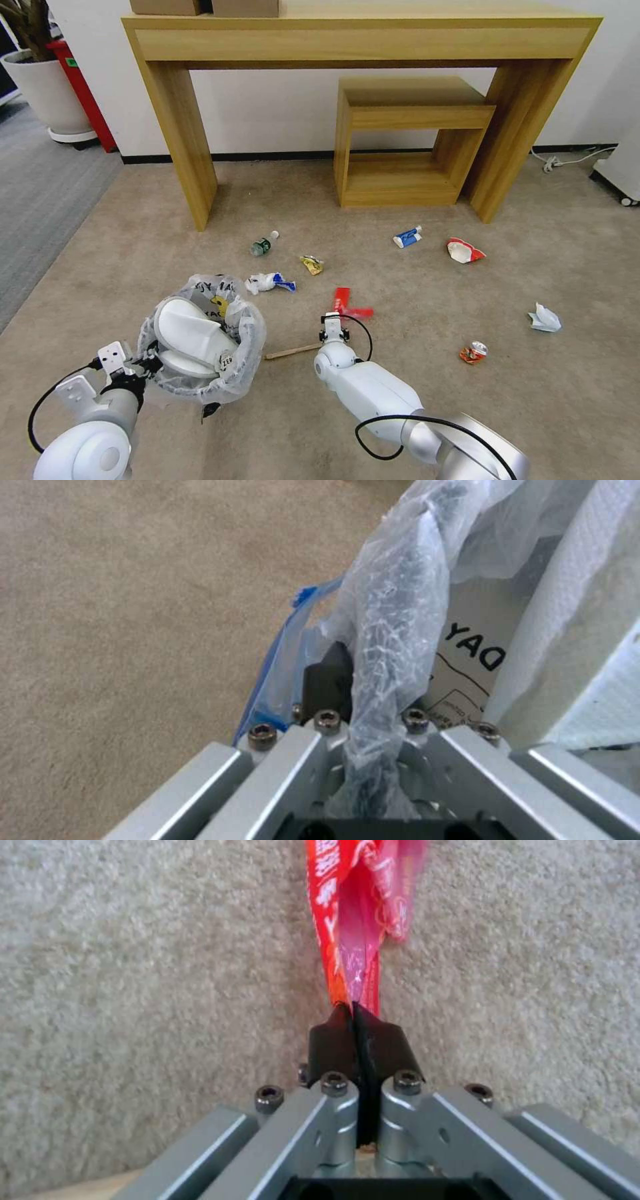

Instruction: Pick up the trash bin and place the garbage on the floor into it.

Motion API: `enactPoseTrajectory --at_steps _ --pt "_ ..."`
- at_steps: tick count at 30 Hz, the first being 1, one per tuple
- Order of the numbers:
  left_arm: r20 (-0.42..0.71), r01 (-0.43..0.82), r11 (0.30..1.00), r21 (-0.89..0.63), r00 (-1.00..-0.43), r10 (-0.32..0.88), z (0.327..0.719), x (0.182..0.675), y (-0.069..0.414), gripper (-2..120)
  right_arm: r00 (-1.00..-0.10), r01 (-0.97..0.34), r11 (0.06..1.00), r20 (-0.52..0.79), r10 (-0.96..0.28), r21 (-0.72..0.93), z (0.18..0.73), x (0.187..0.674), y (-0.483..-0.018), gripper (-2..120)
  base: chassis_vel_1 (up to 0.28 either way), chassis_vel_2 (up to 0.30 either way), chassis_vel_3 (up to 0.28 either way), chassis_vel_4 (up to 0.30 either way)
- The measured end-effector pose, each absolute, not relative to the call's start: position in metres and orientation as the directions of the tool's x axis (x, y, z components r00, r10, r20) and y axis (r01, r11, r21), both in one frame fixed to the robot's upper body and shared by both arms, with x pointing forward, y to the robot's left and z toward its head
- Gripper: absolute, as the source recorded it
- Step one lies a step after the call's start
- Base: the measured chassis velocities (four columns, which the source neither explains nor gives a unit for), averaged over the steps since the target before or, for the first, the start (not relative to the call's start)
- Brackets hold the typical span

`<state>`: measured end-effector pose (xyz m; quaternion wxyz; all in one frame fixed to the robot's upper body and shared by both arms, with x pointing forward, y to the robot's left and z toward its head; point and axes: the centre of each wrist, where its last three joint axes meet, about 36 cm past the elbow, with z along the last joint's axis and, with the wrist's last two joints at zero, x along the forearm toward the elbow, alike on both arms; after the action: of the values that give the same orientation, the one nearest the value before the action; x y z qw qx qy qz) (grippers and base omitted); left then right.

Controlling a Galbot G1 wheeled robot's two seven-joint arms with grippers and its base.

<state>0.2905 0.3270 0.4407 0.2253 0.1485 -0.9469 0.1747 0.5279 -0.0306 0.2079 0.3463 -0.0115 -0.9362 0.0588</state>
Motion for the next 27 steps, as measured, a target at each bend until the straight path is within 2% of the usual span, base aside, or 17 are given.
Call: enactPoseTrajectory --at_steps 8,11,13,14,15,17,18,20,21,27 --pt "0.479 -0.365 0.893 -0.263 -0.853 -0.208 0.439 0.289 0.326 0 -0.787 -0.031 0.997 0.616 0.021 -0.073 0.219 0.52 -0.053 0 0.0 0.0 0.0 0.0" --pt "0.483 -0.371 0.893 -0.254 -0.849 -0.215 0.437 0.291 0.33 0 -0.84 -0.076 0.997 0.537 -0.076 0.023 0.244 0.508 -0.072 0 0.0 0.0 0.0 0.0" --pt "0.484 -0.373 0.893 -0.252 -0.848 -0.218 0.437 0.292 0.331 0 -0.851 -0.09 0.995 0.516 -0.099 0.043 0.251 0.505 -0.076 0 0.0 0.0 0.0 0.0" --pt "0.485 -0.375 0.892 -0.25 -0.846 -0.22 0.435 0.293 0.333 0 -0.877 -0.121 0.988 0.457 -0.151 0.094 0.27 0.498 -0.08 0 0.0 0.0 0.0 0.0" --pt "0.485 -0.375 0.892 -0.25 -0.846 -0.22 0.435 0.293 0.333 0 -0.877 -0.121 0.988 0.457 -0.151 0.094 0.27 0.498 -0.08 0 0.0 0.0 0.0 0.0" --pt "0.489 -0.381 0.89 -0.25 -0.843 -0.224 0.432 0.295 0.334 0 -0.911 -0.195 0.965 0.333 -0.245 0.178 0.302 0.48 -0.095 0 0.0 0.0 0.0 0.0" --pt "0.489 -0.381 0.89 -0.25 -0.843 -0.224 0.432 0.295 0.334 0 -0.911 -0.195 0.965 0.333 -0.245 0.178 0.302 0.48 -0.095 0 0.0 0.0 0.0 0.0" --pt "0.492 -0.386 0.888 -0.25 -0.84 -0.226 0.43 0.297 0.335 0 -0.923 -0.253 0.946 0.244 -0.299 0.203 0.317 0.464 -0.119 0 0.0 0.0 0.0 0.0" --pt "0.494 -0.387 0.888 -0.249 -0.839 -0.227 0.429 0.297 0.335 0 -0.922 -0.298 0.933 0.193 -0.337 0.202 0.326 0.454 -0.137 0 0.0 0.0 0.0 0.0" --pt "0.494 -0.387 0.887 -0.253 -0.84 -0.226 0.428 0.299 0.334 0 -0.882 -0.45 0.871 0.054 -0.468 0.194 0.354 0.425 -0.158 0 0.0 0.0 0.0 0.0"
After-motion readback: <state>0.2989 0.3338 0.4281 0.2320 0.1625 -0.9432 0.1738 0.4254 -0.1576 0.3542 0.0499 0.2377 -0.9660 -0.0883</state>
